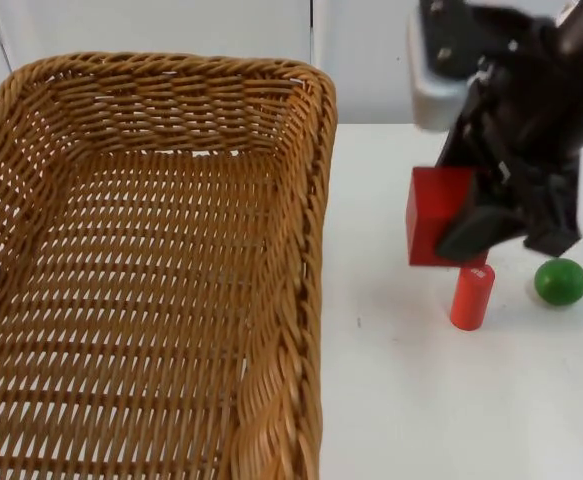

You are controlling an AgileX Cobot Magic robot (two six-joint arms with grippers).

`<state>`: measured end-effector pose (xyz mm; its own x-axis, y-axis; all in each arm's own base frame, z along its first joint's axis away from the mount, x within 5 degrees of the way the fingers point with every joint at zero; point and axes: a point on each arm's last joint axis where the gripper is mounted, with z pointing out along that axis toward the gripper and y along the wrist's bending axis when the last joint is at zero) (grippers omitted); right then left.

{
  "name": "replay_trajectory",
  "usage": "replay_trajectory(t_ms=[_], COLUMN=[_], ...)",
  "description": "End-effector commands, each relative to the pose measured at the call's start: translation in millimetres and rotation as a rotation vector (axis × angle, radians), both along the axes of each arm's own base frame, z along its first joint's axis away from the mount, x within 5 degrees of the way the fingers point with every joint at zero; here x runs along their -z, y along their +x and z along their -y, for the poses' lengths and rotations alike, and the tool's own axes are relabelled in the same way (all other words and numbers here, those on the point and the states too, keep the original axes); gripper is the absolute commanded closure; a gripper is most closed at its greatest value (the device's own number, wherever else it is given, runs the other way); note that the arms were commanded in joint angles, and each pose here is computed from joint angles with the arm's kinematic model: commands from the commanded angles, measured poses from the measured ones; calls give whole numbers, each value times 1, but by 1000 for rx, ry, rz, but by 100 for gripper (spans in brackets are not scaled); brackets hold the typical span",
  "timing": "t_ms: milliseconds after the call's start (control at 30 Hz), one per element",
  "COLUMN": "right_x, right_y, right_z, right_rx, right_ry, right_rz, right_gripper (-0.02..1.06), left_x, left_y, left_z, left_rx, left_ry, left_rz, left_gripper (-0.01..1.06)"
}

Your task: Pick up the basket with the left hand and place the object to the left of the red cylinder into the basket with the right hand.

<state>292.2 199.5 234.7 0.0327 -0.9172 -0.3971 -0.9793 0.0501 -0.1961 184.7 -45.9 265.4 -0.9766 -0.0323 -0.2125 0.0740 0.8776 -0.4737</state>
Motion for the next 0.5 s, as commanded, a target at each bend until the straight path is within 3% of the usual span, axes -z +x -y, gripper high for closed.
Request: replay_trajectory(t_ms=[0, 233, 467], right_x=[-15, -63, -118], right_y=[-7, -28, -61], right_z=[1, 13, 28], right_rx=[4, 64, 87], right_ry=[21, 109, 258], right_rz=[13, 73, 179], right_gripper=[105, 105, 105], left_x=[-3, -3, -3], left_y=[-1, -1, -1], left_z=[2, 2, 2], left_rx=[-10, -9, -9], left_ry=[-26, -24, -24], left_rz=[15, 15, 15], left_gripper=[105, 105, 105])
